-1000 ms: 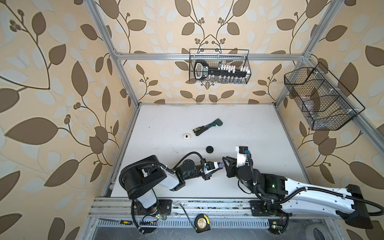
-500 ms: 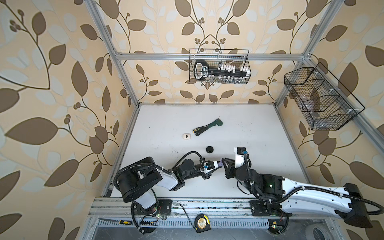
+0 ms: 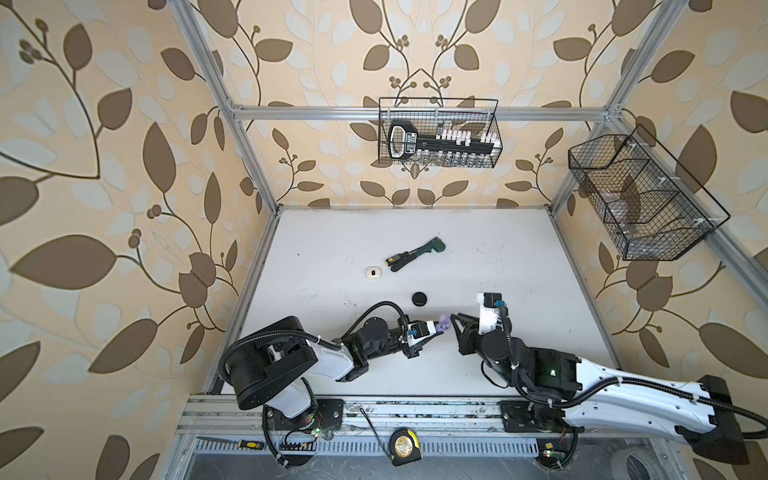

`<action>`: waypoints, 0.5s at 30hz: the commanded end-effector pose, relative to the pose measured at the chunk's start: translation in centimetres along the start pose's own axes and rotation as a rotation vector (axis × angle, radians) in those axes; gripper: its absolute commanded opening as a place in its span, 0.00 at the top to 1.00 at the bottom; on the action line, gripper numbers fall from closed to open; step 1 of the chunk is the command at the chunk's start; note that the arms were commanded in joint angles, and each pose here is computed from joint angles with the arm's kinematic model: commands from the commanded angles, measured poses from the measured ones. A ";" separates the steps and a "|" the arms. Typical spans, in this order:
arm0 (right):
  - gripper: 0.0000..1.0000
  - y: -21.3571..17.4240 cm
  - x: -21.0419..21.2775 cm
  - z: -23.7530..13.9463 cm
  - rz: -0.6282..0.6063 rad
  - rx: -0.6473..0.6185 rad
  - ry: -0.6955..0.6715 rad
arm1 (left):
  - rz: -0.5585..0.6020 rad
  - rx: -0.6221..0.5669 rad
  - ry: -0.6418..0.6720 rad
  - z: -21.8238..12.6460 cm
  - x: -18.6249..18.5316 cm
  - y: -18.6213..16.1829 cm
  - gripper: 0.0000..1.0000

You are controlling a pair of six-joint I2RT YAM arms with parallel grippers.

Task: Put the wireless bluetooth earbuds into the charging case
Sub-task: 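Draw the right gripper back from the case held by the left gripper, then push the lavender case lid shut with the right gripper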

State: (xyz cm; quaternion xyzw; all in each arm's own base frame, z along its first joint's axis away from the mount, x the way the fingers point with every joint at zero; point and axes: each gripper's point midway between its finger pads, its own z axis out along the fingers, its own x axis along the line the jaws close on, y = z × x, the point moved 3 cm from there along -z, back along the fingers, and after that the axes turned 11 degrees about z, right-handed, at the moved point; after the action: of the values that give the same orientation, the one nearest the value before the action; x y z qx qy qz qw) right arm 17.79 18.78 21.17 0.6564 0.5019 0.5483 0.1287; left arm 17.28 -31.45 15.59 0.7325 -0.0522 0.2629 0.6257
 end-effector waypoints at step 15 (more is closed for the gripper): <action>0.71 -0.9 -6.9 4.4 0.154 0.133 -0.043 | -0.139 -0.008 -0.220 -2.0 -0.8 5.9 1.00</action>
State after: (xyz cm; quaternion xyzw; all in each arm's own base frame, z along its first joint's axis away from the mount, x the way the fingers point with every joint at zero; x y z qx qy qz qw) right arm 21.79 13.27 14.43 0.7283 0.4722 0.4839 0.1118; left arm 14.78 -30.74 19.34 0.7614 -0.0577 0.1749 0.6216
